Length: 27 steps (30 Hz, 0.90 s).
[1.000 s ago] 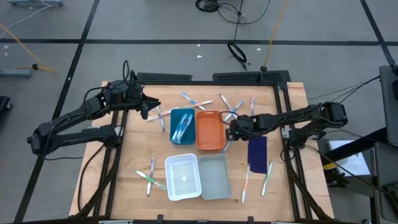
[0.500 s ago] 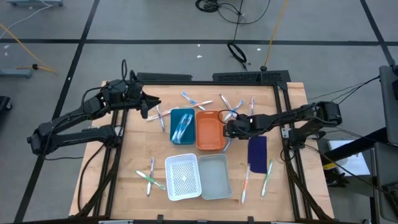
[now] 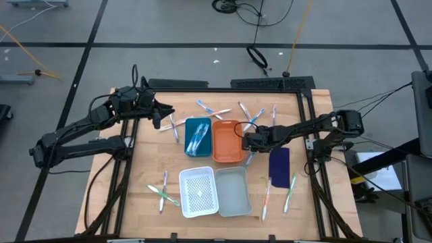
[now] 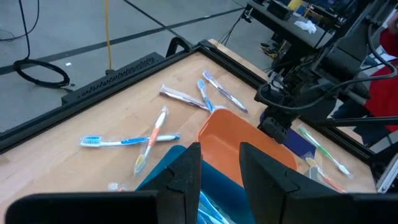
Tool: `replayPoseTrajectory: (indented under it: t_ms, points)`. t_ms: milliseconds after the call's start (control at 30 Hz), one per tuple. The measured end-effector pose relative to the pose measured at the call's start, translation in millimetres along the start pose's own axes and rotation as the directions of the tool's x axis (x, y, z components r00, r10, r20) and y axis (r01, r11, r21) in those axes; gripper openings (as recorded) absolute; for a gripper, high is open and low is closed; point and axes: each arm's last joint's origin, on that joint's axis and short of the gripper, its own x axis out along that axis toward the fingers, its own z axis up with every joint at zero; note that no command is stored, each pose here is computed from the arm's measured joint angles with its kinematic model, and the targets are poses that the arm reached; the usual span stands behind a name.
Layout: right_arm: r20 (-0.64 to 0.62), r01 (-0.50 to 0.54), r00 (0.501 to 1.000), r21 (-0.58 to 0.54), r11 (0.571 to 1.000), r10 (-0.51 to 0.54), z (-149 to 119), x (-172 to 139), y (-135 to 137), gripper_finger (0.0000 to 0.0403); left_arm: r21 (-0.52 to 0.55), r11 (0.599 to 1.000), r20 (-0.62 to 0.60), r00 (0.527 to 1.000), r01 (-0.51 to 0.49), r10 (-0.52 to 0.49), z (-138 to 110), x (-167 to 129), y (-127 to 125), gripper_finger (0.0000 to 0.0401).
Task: Pick & Place Toothbrushes
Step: Put the blue toothbrush into the blue bin
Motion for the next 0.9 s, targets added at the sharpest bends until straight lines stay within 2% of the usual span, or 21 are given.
replayPoseTrajectory:
  t_ms: [200,367,633,800,900]
  points:
    - [0.076,-0.027,0.997,-0.003,1.000,0.027,3.8,-13.2,-2.9,0.0016,0.000,1.000,0.000,1.000,0.000,0.000,0.0,0.0,0.0,0.0108]
    - [0.166,-0.065,0.984,0.017,0.998,0.061,10.6,-24.5,-4.3,0.0017,-0.001,1.000,-0.001,1.000,-0.001,0.001,-0.1,0.0,0.0,0.0108]
    - [0.202,-0.130,0.971,-0.009,0.991,0.129,15.1,-43.7,-6.0,0.0013,-0.005,1.000,-0.001,1.000,0.000,0.000,-0.1,0.0,0.0,0.0108]
    - [0.249,-0.224,0.937,-0.111,0.968,0.246,20.1,-72.4,-10.0,0.0013,-0.024,0.999,-0.013,0.999,0.034,-0.034,-0.5,0.0,-1.0,0.0108]
    - [0.313,-0.310,0.875,-0.222,0.924,0.369,24.9,-95.3,-10.4,0.0013,-0.064,0.995,-0.030,0.996,0.083,-0.085,-0.9,-0.1,-2.5,0.0108]
